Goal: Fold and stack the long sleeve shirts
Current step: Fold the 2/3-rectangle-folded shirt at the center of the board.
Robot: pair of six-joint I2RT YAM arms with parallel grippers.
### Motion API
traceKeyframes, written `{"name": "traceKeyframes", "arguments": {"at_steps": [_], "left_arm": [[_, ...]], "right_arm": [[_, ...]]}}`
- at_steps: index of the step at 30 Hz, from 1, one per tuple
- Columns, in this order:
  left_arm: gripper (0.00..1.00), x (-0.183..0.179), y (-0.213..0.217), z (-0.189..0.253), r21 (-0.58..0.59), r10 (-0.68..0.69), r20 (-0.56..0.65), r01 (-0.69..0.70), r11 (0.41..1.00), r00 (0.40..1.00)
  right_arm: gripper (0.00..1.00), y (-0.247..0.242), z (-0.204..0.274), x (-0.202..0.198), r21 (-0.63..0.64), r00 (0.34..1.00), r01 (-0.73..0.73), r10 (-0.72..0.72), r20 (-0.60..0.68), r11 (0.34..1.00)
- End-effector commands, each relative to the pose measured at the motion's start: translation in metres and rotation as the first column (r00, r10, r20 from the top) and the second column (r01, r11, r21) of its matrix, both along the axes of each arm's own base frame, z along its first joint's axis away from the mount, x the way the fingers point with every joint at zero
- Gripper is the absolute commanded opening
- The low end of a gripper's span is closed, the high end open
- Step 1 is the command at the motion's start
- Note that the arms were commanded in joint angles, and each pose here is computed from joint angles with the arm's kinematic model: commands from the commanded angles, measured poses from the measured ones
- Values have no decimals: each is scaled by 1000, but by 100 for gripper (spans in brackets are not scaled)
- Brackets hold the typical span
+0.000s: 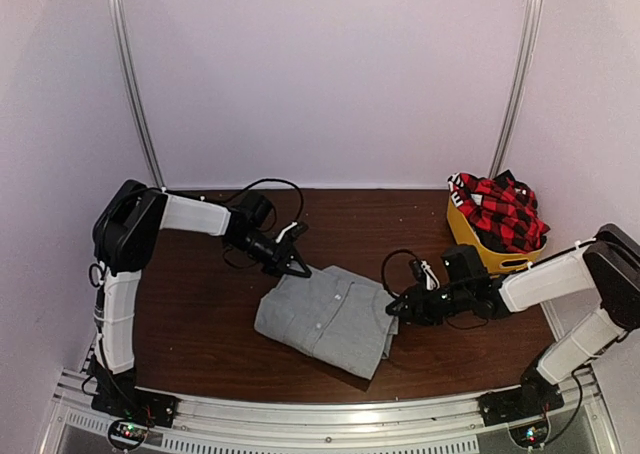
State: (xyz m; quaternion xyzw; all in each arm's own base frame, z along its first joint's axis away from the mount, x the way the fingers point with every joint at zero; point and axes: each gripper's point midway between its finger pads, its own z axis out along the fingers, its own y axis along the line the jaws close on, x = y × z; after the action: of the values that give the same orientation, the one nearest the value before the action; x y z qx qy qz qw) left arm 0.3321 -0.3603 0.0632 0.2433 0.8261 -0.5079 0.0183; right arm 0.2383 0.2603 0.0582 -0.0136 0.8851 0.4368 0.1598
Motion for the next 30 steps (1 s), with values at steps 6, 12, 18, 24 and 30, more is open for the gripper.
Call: {"name": "traceKeyframes", "arguments": {"at_steps": [6,12,18,24,30], "left_arm": [[19,46,10,-21,132,126,152,-147,980,980],[25,66,25,4,165,195,333,-261,951,923],[28,74,41,61,76,292,498,-377,923,816],[29,23,29,93,-59,302,534,-322,945,790],[30,-58,-4,83,-137,302,525,-272,953,796]], "right_arm": [[41,-18,-25,17,-136,997,64,-59,43,989],[44,-39,-12,13,-212,990,114,-93,103,971],[49,-53,26,11,-218,970,153,-104,218,964],[65,-47,60,31,-246,941,139,-51,334,959],[86,-13,69,56,-248,933,22,69,354,969]]}}
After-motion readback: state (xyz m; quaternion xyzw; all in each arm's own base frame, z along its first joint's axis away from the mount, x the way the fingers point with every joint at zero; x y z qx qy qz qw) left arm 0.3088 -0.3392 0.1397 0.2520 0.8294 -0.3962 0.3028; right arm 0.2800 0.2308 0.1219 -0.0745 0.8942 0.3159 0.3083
